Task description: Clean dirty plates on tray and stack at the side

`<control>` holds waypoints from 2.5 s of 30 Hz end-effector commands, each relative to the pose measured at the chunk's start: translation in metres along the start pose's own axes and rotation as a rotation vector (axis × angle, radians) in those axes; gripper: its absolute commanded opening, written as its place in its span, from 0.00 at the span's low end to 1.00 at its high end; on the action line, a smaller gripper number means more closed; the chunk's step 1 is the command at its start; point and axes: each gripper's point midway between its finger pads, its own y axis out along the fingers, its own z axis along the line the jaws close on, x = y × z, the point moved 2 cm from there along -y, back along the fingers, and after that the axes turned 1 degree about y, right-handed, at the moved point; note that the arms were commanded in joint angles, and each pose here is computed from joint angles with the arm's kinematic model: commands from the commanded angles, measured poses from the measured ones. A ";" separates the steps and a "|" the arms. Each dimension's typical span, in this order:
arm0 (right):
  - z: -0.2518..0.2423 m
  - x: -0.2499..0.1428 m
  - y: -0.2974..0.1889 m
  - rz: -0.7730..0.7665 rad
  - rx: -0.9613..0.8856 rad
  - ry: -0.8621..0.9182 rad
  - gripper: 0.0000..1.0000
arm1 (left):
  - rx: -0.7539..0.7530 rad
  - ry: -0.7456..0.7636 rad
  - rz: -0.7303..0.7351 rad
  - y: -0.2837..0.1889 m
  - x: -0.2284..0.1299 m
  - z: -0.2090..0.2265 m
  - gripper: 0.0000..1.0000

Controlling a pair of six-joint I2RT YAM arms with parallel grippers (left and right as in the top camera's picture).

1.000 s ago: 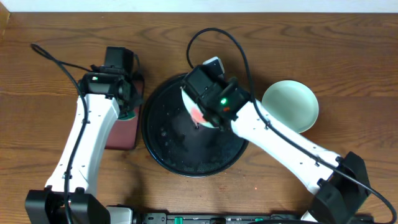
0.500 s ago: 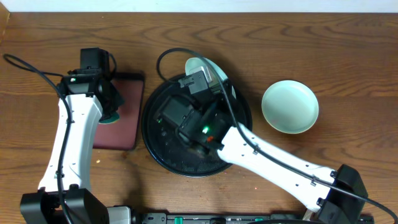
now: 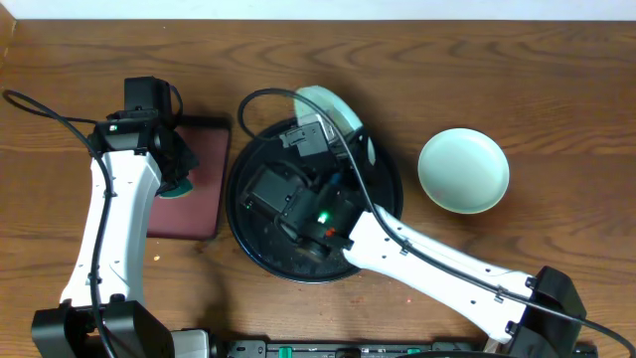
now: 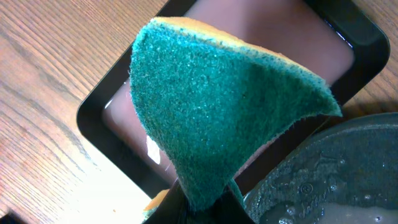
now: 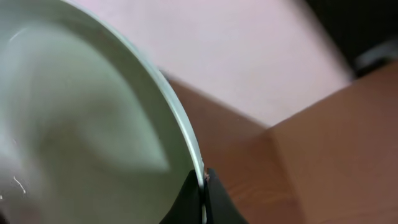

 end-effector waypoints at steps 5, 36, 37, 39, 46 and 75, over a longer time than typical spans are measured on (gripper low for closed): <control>0.030 -0.041 0.038 0.357 0.429 0.100 0.01 | 0.012 0.029 0.010 0.004 -0.002 0.003 0.08; -0.131 -0.254 0.196 1.034 0.428 0.781 0.01 | 0.005 0.039 0.057 0.004 -0.011 0.003 0.07; -0.128 -0.257 0.197 1.034 0.428 0.781 0.01 | 0.005 0.039 0.057 0.004 -0.011 0.003 0.07; -0.124 -0.262 0.198 1.032 0.427 0.781 0.01 | 0.005 0.039 0.057 0.004 -0.011 0.003 0.07; -0.121 -0.265 0.198 1.029 0.429 0.781 0.29 | 0.005 0.052 0.057 0.004 -0.011 0.003 0.07; -0.067 -0.147 0.159 0.736 0.719 0.542 0.65 | 0.036 0.397 0.152 0.093 -0.005 -0.023 0.07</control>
